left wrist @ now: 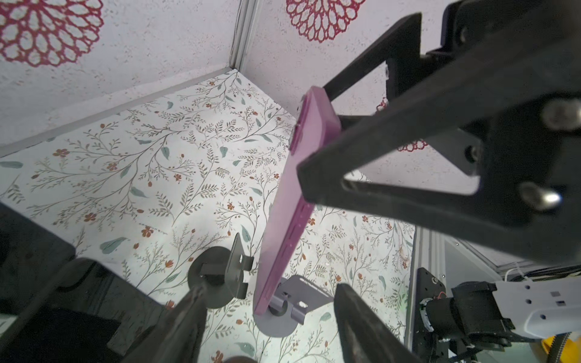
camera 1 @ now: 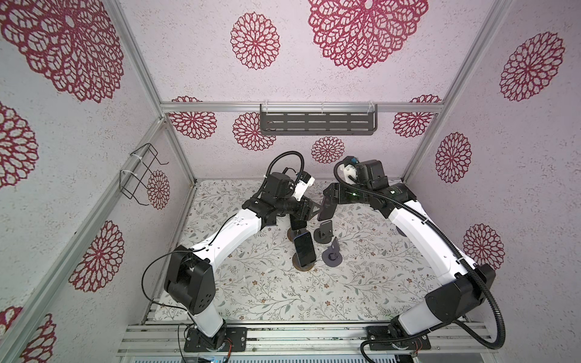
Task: Remove the phone from the phone stand
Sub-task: 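Close the left gripper on the pink-edged phone beside the right gripper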
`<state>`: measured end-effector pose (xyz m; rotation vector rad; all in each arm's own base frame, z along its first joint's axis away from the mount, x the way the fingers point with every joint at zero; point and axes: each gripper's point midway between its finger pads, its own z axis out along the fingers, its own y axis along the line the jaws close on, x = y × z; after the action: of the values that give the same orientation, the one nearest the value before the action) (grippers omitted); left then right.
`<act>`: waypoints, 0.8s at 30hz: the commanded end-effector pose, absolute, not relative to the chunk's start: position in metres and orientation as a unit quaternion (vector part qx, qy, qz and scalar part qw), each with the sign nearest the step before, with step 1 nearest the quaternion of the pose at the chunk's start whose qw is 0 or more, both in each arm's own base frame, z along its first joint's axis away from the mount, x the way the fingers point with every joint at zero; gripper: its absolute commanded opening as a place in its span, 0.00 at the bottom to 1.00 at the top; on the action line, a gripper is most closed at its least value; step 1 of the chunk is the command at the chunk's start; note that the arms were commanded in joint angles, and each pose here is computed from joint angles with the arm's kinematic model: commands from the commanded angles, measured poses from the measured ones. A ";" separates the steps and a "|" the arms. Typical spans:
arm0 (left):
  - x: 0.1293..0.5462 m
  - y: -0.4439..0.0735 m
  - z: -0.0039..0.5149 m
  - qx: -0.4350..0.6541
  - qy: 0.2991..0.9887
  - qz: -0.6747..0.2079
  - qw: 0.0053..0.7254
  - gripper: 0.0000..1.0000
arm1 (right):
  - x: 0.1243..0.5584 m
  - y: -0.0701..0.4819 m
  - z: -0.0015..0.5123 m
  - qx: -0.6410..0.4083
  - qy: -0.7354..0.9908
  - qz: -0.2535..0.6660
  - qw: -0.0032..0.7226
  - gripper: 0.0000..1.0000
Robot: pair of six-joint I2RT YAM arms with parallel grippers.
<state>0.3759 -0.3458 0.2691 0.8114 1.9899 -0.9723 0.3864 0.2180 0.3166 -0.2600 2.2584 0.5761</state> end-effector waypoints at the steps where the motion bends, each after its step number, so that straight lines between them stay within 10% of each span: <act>1: 0.377 -0.364 0.280 0.332 0.757 -0.411 0.386 0.61 | 0.382 0.217 0.363 -0.092 0.852 0.270 0.438 0.52; 16: 0.388 -0.387 0.281 0.330 0.748 -0.428 0.386 0.00 | 0.388 0.211 0.354 -0.072 0.848 0.286 0.440 0.53; 24: 0.389 -0.382 0.288 0.324 0.752 -0.415 0.397 0.00 | 0.383 0.184 0.362 -0.062 0.846 0.262 0.459 0.85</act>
<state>0.3828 -0.3847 0.2617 0.8361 1.9748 -1.0641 0.3920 0.2033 0.3134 -0.1657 2.2215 0.6425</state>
